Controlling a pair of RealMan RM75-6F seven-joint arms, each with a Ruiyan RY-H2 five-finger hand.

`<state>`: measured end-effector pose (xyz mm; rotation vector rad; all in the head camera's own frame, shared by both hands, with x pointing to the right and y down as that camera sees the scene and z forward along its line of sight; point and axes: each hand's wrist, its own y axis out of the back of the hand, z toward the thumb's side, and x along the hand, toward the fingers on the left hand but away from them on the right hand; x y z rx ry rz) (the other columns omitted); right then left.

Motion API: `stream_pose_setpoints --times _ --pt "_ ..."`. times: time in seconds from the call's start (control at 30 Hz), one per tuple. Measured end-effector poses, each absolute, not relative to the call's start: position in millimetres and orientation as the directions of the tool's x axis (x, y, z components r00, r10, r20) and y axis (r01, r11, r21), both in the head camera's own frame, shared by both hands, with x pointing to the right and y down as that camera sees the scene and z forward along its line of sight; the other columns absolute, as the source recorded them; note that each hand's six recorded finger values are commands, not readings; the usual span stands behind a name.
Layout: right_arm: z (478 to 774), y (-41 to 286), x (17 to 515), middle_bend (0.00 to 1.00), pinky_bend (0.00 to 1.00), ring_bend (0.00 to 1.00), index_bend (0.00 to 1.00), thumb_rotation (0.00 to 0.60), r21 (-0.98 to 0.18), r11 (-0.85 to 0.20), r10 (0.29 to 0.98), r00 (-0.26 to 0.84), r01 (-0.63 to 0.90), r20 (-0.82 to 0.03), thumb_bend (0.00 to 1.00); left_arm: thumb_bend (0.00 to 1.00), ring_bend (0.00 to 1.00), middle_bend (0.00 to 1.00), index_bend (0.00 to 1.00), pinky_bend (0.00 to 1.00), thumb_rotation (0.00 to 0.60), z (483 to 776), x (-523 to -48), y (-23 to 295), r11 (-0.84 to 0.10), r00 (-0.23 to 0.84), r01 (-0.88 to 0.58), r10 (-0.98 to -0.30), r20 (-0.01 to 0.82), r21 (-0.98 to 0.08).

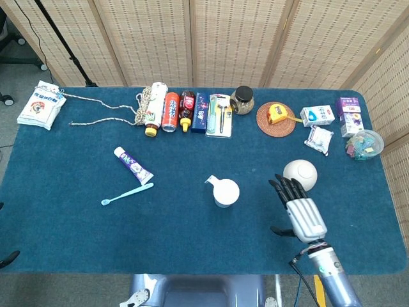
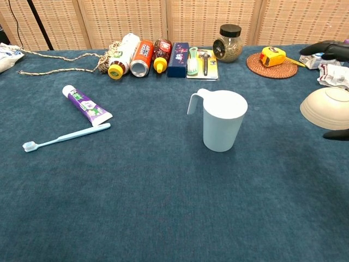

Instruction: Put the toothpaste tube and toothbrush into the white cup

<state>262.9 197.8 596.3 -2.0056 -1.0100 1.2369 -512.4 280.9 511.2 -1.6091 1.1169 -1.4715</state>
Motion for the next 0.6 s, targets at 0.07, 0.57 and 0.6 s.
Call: stream_pose_setpoints --times 0.07,0.57,0.6 --pt "604.8 194.0 248.2 0.0 0.0 0.0 0.0 0.6 -0.761 -0.564 0.822 0.305 0.319 -0.482 0.0 0.0 0.0 0.0 0.0 0.0 0.6 511.6 -512.6 280.4 -0.403 -0.009 -0.146 -0.913 0.409 -0.903" --pt "651.3 176.8 194.8 0.0 0.0 0.0 0.0 0.6 -0.695 -0.633 0.772 0.339 0.341 -0.537 0.0 0.0 0.0 0.0 0.0 0.0 0.6 511.7 -518.4 276.2 -0.403 -0.028 -0.164 -0.91 0.413 -0.9" --pt "654.9 175.4 192.8 0.0 0.0 0.0 0.0 0.6 -0.693 -0.635 0.771 0.337 0.342 -0.54 0.0 0.0 0.0 0.0 0.0 0.0 0.6 512.1 -518.8 275.7 -0.405 -0.029 -0.165 -0.91 0.415 -0.899"
